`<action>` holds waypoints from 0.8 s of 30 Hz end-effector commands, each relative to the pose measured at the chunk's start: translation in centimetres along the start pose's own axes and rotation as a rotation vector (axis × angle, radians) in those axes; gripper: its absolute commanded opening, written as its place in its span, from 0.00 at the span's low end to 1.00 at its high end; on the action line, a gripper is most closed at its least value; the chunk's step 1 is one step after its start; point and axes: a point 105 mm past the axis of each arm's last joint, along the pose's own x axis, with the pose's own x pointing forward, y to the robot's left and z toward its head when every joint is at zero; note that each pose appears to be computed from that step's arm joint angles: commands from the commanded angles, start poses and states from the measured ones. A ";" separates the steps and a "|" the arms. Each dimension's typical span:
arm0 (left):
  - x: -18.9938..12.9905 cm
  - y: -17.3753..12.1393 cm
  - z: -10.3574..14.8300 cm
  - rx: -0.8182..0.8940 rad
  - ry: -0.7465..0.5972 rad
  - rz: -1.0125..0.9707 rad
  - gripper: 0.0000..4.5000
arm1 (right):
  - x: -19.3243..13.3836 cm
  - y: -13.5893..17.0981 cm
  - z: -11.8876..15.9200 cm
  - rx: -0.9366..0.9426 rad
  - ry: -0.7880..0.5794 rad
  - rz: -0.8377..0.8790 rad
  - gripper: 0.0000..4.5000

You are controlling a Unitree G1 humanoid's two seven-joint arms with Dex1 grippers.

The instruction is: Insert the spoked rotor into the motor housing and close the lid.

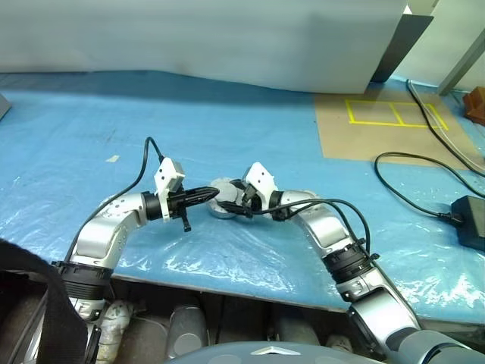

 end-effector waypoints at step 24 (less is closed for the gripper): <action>1.6 2.8 -4.6 0.093 0.133 0.155 0.00 | -1.8 -0.1 -8.4 -0.012 0.292 -0.005 0.66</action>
